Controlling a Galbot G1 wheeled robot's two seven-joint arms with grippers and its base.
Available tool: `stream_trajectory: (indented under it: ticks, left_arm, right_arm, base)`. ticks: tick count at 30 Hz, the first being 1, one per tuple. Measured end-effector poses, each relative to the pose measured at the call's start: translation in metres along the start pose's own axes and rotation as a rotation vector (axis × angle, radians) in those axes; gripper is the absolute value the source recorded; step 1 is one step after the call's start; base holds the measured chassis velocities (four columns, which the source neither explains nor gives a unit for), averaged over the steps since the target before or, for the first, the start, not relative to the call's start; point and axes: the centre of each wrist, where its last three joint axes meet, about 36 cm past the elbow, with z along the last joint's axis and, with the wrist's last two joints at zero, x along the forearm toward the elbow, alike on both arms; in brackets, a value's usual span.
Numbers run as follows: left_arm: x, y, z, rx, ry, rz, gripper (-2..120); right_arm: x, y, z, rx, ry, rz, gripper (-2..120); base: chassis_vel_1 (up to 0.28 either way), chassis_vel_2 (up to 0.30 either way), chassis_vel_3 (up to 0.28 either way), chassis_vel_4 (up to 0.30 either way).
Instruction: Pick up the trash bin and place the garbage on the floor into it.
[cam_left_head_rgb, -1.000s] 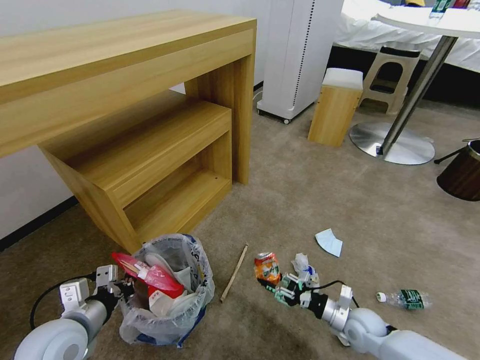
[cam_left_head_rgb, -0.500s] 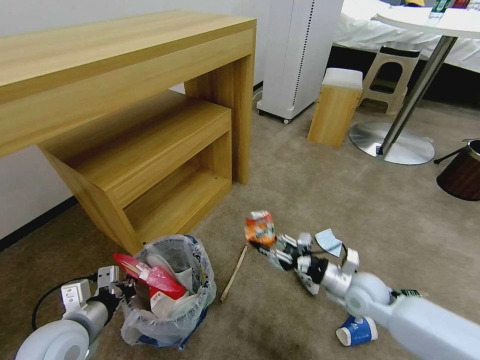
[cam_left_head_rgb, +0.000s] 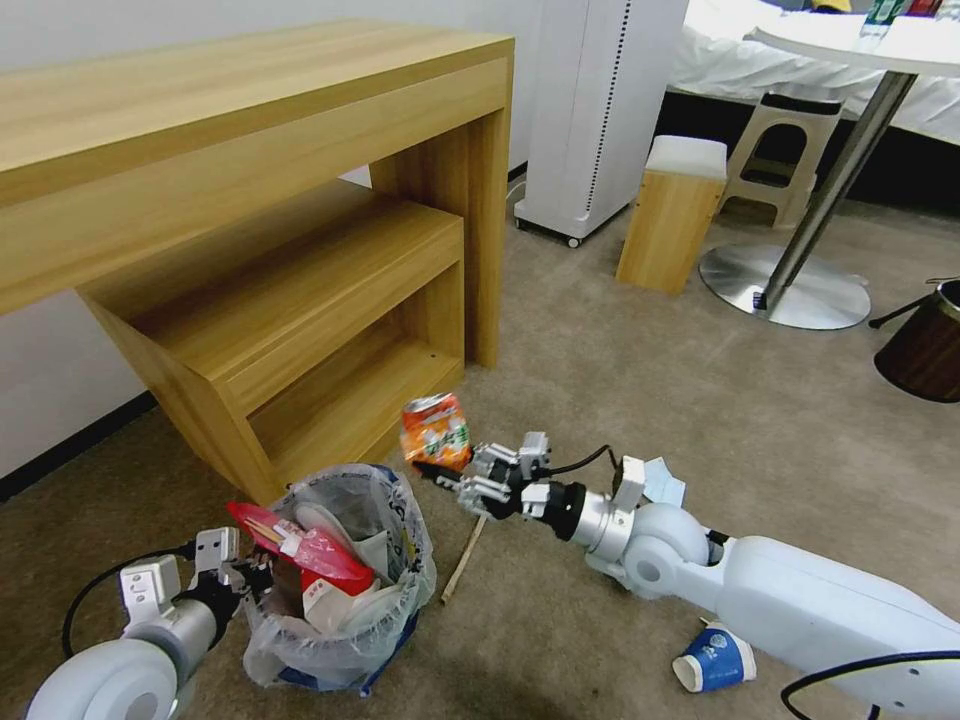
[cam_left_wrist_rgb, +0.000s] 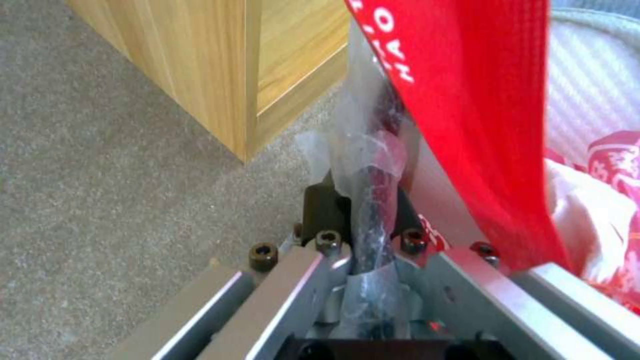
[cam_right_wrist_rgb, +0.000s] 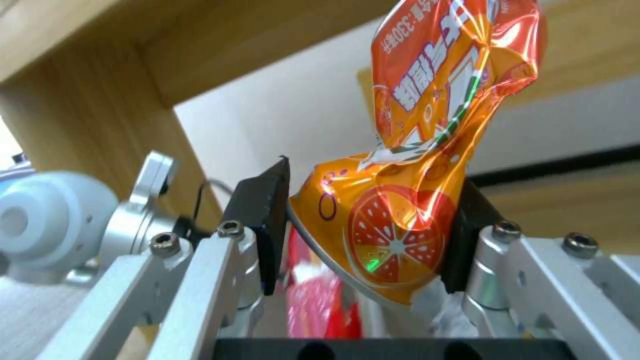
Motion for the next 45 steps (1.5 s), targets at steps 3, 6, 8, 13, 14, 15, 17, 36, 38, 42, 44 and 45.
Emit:
stream_trajectory:
  ticks: [3,6,8,13,14,15,17,36,38,42,44,45]
  left_arm:
    - [-0.001,-0.001,0.0,0.002,-0.003,0.002,0]
    - [-0.002,-0.001,0.0,0.004,-0.003,0.003,0]
    - [-0.002,-0.002,0.0,0.004,-0.004,0.006,0]
    - [-0.002,-0.003,0.0,0.006,-0.006,0.009,0]
    - [-0.002,-0.004,0.0,0.006,-0.007,0.011,0]
    - [-0.001,-0.005,-0.001,0.005,-0.01,0.015,0]
    - [0.0,-0.006,-0.001,0.005,-0.011,0.017,0]
    - [0.0,-0.008,-0.002,0.008,-0.019,0.025,0]
    - [0.0,-0.008,-0.002,0.009,-0.019,0.025,0]
    - [0.001,-0.008,-0.001,0.011,-0.018,0.024,0]
    - [0.001,-0.008,-0.001,0.01,-0.019,0.023,0]
    - [0.001,-0.008,0.0,0.011,-0.018,0.023,0]
  right_arm:
    - [-0.002,0.005,0.001,-0.015,0.035,0.004,39]
    - [-0.005,0.01,0.002,-0.025,0.056,0.032,39]
    - [-0.011,0.016,0.001,-0.038,0.069,0.055,39]
    - [-0.022,0.025,0.003,-0.065,0.078,0.074,39]
    - [-0.025,0.027,0.004,-0.07,0.08,0.073,39]
    - [-0.031,0.031,0.006,-0.08,0.09,0.073,39]
    - [-0.035,0.033,0.007,-0.084,0.097,0.07,39]
    - [-0.067,0.076,0.017,-0.197,0.216,0.196,39]
    - [-0.067,0.077,0.019,-0.205,0.221,0.2,39]
    - [-0.07,0.086,0.028,-0.244,0.239,0.228,39]
    - [-0.07,0.09,0.032,-0.263,0.246,0.236,39]
    - [-0.069,0.092,0.036,-0.273,0.251,0.245,39]
  base:
    - [0.0,0.0,0.0,0.0]
    - [0.0,0.0,0.0,0.0]
    - [0.0,0.0,0.0,0.0]
    - [0.0,0.0,0.0,0.0]
    - [0.0,0.0,0.0,0.0]
    - [0.0,0.0,0.0,0.0]
    - [0.0,0.0,0.0,0.0]
    - [0.0,0.0,0.0,0.0]
    - [0.0,0.0,0.0,0.0]
    - [0.0,0.0,0.0,0.0]
    - [0.0,0.0,0.0,0.0]
    - [0.0,0.0,0.0,0.0]
